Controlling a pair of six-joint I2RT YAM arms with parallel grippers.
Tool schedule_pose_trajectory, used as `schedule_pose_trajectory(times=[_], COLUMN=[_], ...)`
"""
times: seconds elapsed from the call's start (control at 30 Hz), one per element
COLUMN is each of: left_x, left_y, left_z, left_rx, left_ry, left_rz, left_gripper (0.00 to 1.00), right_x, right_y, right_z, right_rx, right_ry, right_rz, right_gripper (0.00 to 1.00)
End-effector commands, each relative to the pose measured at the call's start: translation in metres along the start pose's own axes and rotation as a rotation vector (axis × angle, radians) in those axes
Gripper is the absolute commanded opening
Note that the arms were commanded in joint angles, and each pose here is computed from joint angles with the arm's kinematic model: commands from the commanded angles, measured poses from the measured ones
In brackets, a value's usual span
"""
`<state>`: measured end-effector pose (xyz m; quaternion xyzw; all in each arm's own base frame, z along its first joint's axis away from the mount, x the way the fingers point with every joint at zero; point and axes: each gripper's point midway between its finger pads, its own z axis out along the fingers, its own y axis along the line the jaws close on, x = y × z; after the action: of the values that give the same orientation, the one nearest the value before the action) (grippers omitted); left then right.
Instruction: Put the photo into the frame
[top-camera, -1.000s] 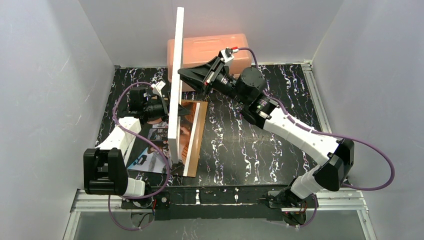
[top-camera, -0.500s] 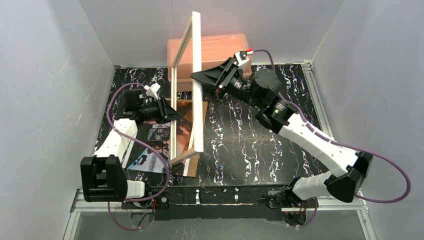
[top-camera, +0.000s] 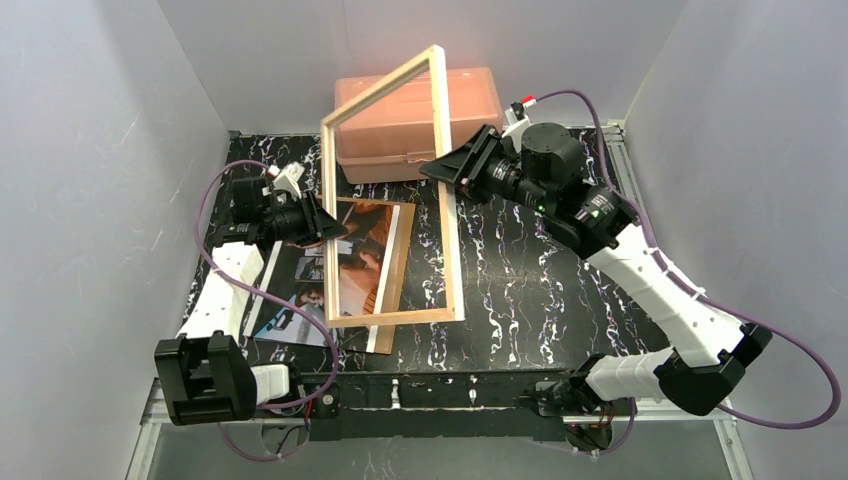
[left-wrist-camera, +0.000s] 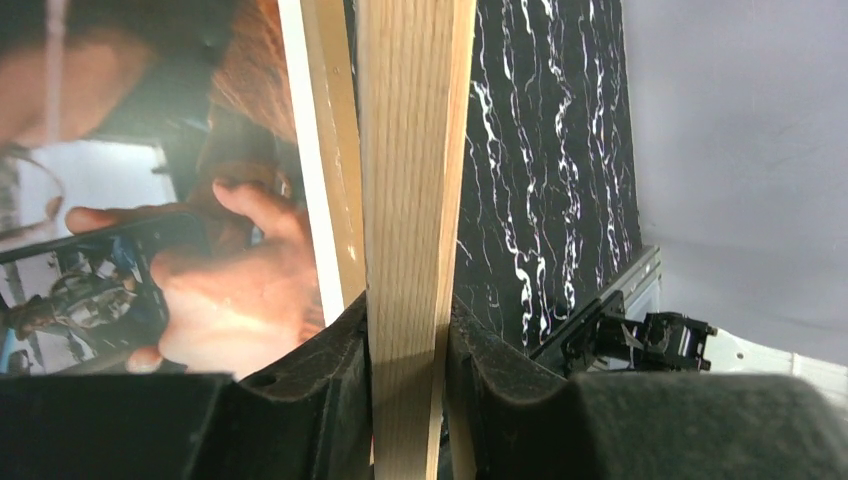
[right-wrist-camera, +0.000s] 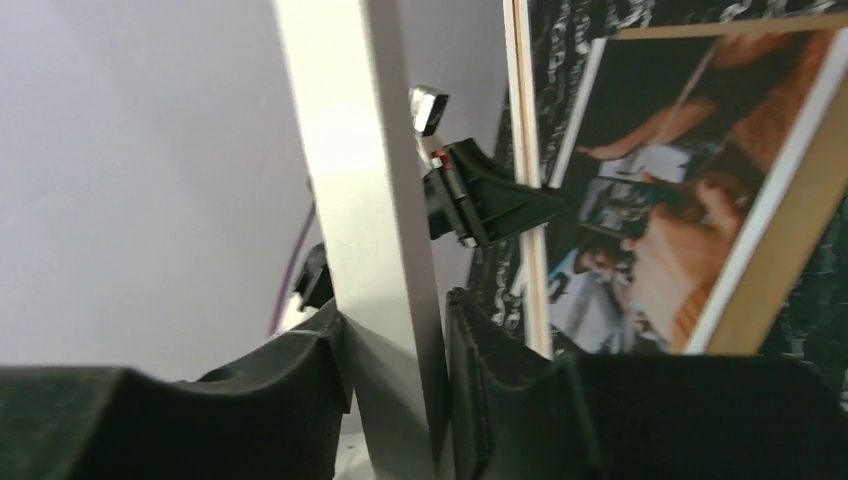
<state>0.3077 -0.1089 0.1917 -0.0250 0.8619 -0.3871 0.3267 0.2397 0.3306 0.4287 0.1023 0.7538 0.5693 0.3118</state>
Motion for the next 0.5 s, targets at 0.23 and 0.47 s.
schedule_pose_trajectory(times=[0.23, 0.47], left_x=[0.026, 0.068], left_y=[0.009, -0.001], left_z=[-0.002, 0.027], left_rx=[-0.064, -0.017], left_ry=[0.081, 0.252], left_rz=[0.029, 0.081], left_gripper=[0.07, 0.36], right_x=[-0.013, -0.014], right_y=[-0.11, -0.151], right_z=[-0.051, -0.067], right_rx=[0.462, 0.583], right_ry=[-0.048, -0.052], right_rz=[-0.317, -0.332], right_gripper=[0.17, 0.01])
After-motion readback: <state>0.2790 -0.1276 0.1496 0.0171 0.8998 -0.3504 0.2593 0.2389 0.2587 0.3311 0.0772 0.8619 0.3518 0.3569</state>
